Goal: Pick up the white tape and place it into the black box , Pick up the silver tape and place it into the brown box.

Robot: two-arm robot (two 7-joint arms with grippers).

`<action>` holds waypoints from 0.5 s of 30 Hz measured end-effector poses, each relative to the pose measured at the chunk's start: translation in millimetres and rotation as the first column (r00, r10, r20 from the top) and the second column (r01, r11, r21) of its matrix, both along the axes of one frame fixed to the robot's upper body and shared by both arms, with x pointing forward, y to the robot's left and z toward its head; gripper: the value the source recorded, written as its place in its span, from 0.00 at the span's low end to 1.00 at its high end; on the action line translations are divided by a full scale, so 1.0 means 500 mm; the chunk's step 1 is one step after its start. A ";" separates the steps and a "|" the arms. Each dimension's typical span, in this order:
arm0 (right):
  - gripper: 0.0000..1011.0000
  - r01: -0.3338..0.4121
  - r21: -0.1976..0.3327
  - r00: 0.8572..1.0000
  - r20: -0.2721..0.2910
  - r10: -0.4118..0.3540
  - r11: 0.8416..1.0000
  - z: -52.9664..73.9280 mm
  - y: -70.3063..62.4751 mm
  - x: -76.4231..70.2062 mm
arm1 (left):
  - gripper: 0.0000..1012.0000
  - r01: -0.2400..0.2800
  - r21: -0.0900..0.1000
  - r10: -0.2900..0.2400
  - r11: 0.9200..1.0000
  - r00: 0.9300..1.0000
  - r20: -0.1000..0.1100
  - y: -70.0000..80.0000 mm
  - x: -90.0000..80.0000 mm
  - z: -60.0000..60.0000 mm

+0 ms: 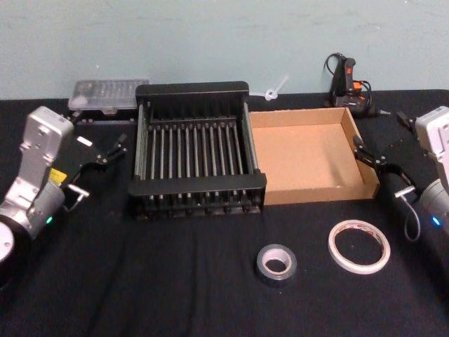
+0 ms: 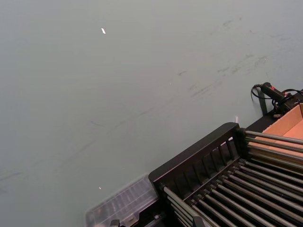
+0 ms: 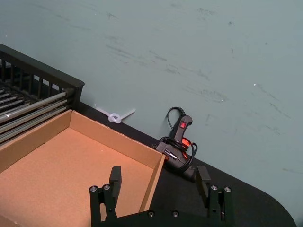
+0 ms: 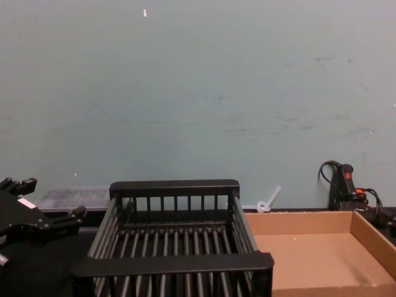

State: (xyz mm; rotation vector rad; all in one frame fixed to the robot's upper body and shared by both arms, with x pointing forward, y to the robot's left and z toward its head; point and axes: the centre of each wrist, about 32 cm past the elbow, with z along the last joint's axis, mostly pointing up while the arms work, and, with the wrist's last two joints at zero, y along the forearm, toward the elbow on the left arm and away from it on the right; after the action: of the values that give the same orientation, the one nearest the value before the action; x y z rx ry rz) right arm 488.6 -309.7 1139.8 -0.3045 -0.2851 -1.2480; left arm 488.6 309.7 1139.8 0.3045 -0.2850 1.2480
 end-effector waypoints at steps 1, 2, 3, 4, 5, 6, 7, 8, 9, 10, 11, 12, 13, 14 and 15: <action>0.99 0.000 0.000 1.000 0.000 0.000 1.000 0.000 0.000 0.000 | 0.99 0.000 0.000 0.000 1.000 1.000 0.000 0.000 0.000 0.000; 0.99 0.000 0.000 1.000 0.000 0.000 1.000 0.000 0.000 0.000 | 0.99 0.000 0.000 0.000 1.000 1.000 0.000 0.000 0.000 0.000; 0.99 0.000 0.000 1.000 0.000 0.000 1.000 0.000 0.000 0.000 | 0.99 0.000 0.000 0.000 1.000 1.000 0.000 0.000 0.000 0.000; 0.99 0.000 0.000 1.000 0.000 0.000 1.000 0.000 0.000 0.000 | 0.99 0.000 0.000 0.000 1.000 1.000 0.000 0.000 0.000 0.000; 0.99 0.000 0.000 1.000 0.000 0.000 1.000 0.000 0.000 0.000 | 0.99 0.000 0.000 0.000 1.000 1.000 0.000 0.000 0.000 0.000; 0.99 0.000 0.000 1.000 0.000 0.000 1.000 0.000 0.000 0.000 | 0.99 0.000 0.000 0.000 1.000 1.000 0.000 0.000 0.000 0.000; 0.99 0.000 0.000 1.000 0.000 0.000 1.000 0.000 0.000 0.000 | 0.99 0.000 0.000 0.000 1.000 1.000 0.000 0.000 0.000 0.000; 0.99 0.000 0.000 1.000 0.000 0.000 1.000 0.000 0.000 0.000 | 0.99 0.000 0.000 0.000 1.000 1.000 0.000 0.000 0.000 0.000; 0.99 0.000 0.000 1.000 0.000 0.000 1.000 0.000 0.000 0.000 | 0.99 0.000 0.000 0.000 1.000 1.000 0.000 0.000 0.000 0.000; 0.99 0.000 0.000 1.000 0.000 0.000 1.000 0.000 0.000 0.000 | 0.99 0.000 0.000 0.000 1.000 1.000 0.000 0.000 0.000 0.000; 0.99 0.000 0.000 1.000 0.000 0.000 1.000 0.000 0.000 0.000 | 0.99 0.000 0.000 0.000 1.000 1.000 0.000 0.000 0.000 0.000; 0.99 0.000 0.000 1.000 0.000 0.000 1.000 0.000 0.000 0.000 | 0.99 0.000 0.000 0.000 1.000 1.000 0.000 0.000 0.000 0.000; 0.99 0.000 0.000 1.000 0.000 0.000 1.000 0.000 0.000 0.000 | 0.99 0.000 0.000 0.000 1.000 1.000 0.000 0.000 0.000 0.000; 0.99 0.000 0.000 1.000 0.000 0.000 1.000 0.000 0.000 0.000 | 0.99 0.000 0.000 0.000 1.000 1.000 0.000 0.000 0.000 0.000; 0.99 0.000 0.000 1.000 0.000 0.000 1.000 0.000 0.000 0.000 | 0.99 0.000 0.000 0.000 1.000 1.000 0.000 0.000 0.000 0.000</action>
State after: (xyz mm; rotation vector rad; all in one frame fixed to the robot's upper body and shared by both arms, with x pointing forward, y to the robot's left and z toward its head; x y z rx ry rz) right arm 488.6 -309.6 1139.8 -0.3045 -0.2850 -1.2480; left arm 488.6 309.7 1139.8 0.3045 -0.2850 1.2479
